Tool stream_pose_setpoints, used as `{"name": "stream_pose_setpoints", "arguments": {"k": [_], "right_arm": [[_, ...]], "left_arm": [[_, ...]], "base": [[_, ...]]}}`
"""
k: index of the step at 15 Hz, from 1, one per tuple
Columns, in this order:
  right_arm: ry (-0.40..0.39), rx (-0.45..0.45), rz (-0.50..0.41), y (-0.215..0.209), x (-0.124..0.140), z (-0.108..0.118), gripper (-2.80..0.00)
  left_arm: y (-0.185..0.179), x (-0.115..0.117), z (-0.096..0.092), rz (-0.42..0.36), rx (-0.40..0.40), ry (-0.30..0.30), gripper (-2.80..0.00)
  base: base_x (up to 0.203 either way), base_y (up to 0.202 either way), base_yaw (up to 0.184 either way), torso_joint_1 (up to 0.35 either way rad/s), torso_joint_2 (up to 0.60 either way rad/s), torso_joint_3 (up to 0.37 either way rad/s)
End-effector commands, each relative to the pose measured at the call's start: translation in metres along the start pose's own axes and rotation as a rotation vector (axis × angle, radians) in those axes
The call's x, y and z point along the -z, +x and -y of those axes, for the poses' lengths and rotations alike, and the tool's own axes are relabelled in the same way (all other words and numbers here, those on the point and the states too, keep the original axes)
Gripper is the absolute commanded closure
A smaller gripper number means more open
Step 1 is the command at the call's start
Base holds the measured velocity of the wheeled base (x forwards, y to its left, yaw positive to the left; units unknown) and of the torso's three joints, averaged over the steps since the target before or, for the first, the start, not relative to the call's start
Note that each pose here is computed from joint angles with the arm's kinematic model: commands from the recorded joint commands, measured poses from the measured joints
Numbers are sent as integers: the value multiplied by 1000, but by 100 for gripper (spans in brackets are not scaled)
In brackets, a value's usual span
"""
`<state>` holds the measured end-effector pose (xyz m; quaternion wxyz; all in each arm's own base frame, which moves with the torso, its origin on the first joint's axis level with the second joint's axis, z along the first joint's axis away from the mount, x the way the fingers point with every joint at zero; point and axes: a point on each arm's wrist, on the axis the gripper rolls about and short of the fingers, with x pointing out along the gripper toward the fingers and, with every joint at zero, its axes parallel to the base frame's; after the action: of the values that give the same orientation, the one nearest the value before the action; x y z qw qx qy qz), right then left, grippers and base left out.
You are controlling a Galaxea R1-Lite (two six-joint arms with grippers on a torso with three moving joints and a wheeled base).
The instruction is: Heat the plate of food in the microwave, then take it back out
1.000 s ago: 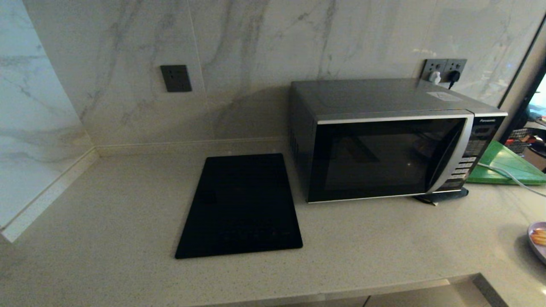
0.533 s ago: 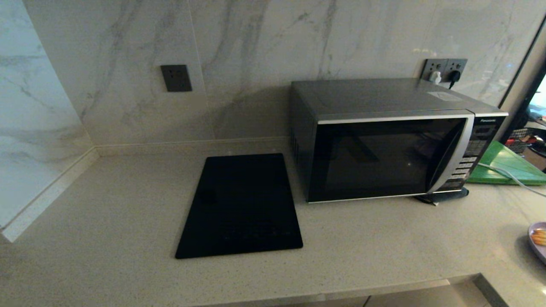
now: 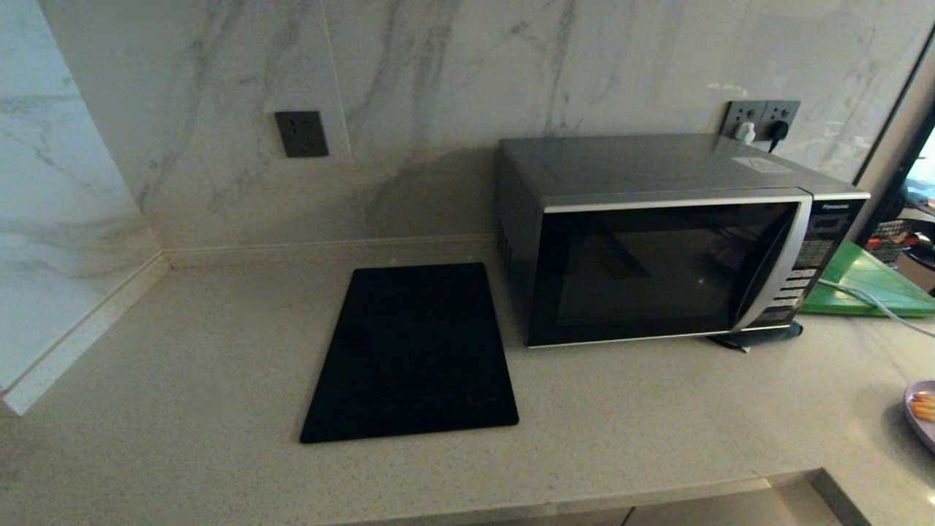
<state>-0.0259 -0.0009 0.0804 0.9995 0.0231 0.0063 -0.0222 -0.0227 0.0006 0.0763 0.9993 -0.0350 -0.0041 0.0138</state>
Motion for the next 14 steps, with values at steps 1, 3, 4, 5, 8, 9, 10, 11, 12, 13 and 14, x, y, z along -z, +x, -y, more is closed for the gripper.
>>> {"name": "stream_pose_setpoints", "arguments": {"k": [1,3,4,5,8,9,10,11,12,13,14], "right_arm": [[-10,-13,18,3,5,0,0],[21,-13,11,3,5,0,0],[73,-7,12,3,5,0,0],[106,5,14,3,5,0,0],[106,8,14,3,5,0,0],[106,8,14,3,5,0,0],[106,8,14,3,5,0,0],[106,8,14,3,5,0,0],[106,8,14,3,5,0,0],[106,8,14,3,5,0,0],[106,8,14,3,5,0,0]], "left_arm": [[0,0,0,0,0,-1,0],[0,0,0,1,-1,-1,0],[0,0,0,0,-1,-1,0],[0,0,0,0,-1,-1,0],[0,0,0,0,-1,-1,0],[0,0,0,-1,-1,-1,0],[0,0,0,1,-1,-1,0],[0,0,0,-1,-1,-1,0],[0,0,0,0,-1,-1,0],[0,0,0,1,-1,-1,0],[0,0,0,-1,-1,-1,0]], "base": [[0,0,0,0,0,0],[0,0,0,0,0,0],[0,0,0,0,0,0],[0,0,0,0,0,0],[0,0,0,0,0,0],[0,0,0,0,0,0],[0,0,0,0,0,0],[0,0,0,0,0,0],[0,0,0,0,0,0],[0,0,0,0,0,0],[0,0,0,0,0,0]]}}
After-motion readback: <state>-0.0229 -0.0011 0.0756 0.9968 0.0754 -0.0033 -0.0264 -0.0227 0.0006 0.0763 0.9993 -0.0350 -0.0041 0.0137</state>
